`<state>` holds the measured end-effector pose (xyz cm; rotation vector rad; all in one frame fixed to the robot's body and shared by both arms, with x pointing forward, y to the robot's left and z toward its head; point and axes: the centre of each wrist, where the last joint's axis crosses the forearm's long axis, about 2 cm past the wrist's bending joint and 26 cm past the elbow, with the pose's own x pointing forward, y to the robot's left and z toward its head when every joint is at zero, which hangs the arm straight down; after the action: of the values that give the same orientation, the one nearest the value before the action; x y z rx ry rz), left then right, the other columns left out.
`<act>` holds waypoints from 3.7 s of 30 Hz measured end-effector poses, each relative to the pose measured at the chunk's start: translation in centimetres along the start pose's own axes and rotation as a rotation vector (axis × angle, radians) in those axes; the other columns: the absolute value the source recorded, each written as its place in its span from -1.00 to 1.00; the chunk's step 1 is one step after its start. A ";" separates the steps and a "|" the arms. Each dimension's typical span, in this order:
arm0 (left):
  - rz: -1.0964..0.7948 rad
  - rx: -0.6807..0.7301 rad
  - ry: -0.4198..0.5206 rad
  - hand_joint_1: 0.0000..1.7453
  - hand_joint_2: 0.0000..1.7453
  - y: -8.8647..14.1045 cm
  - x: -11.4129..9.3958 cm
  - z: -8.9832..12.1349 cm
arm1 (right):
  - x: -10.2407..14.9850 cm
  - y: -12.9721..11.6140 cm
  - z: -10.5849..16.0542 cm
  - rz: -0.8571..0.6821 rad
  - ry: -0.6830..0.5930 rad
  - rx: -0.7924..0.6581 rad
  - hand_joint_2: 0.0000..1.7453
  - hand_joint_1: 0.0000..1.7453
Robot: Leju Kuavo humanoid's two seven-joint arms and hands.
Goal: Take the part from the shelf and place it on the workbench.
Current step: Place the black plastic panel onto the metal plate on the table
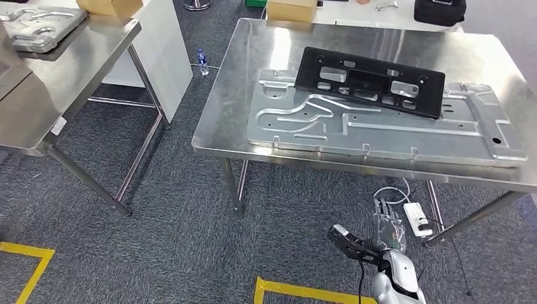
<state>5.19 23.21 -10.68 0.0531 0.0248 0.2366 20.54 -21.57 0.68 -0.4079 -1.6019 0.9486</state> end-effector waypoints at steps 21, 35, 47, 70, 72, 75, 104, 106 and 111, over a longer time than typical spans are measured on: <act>-0.044 0.026 -0.018 -1.00 1.00 0.3 0.6 0.0 | -7.3 4.1 5.8 -0.387 0.598 0.090 -1.00 -1.00; -0.056 0.019 -0.040 -1.00 -1.00 0.3 0.5 0.0 | -8.2 7.6 13.5 -0.680 1.608 0.349 -1.00 -1.00; -0.038 0.024 -0.044 -1.00 -1.00 0.4 0.7 0.0 | -6.7 9.0 13.4 -0.817 1.630 0.411 -1.00 -1.00; -0.066 0.019 -0.028 -1.00 -1.00 0.1 0.5 0.1 | -5.8 9.7 13.1 -0.778 1.511 0.460 -1.00 -1.00; -0.065 0.018 -0.025 -1.00 -1.00 0.0 0.5 0.1 | -5.8 9.7 13.2 -0.776 1.504 0.462 -1.00 -1.00; -0.064 0.017 -0.025 -1.00 -1.00 0.0 0.6 0.1 | -5.7 9.8 13.2 -0.784 1.494 0.472 -1.00 -1.00; -0.076 0.007 -0.003 -1.00 -1.00 -0.8 0.3 0.2 | -7.3 8.7 14.3 -0.802 1.405 0.504 1.00 -1.00; -0.077 0.006 -0.005 -1.00 -1.00 -0.8 0.5 0.2 | -7.3 8.7 14.3 -0.802 1.403 0.503 1.00 -1.00; -0.076 0.004 -0.008 -1.00 -1.00 -0.9 0.6 0.3 | -7.4 8.6 14.1 -0.801 1.399 0.502 1.00 -1.00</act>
<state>5.97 22.51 -10.48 0.0572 0.0196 0.1605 7.35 -26.48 -10.67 0.0089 -0.1363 0.2172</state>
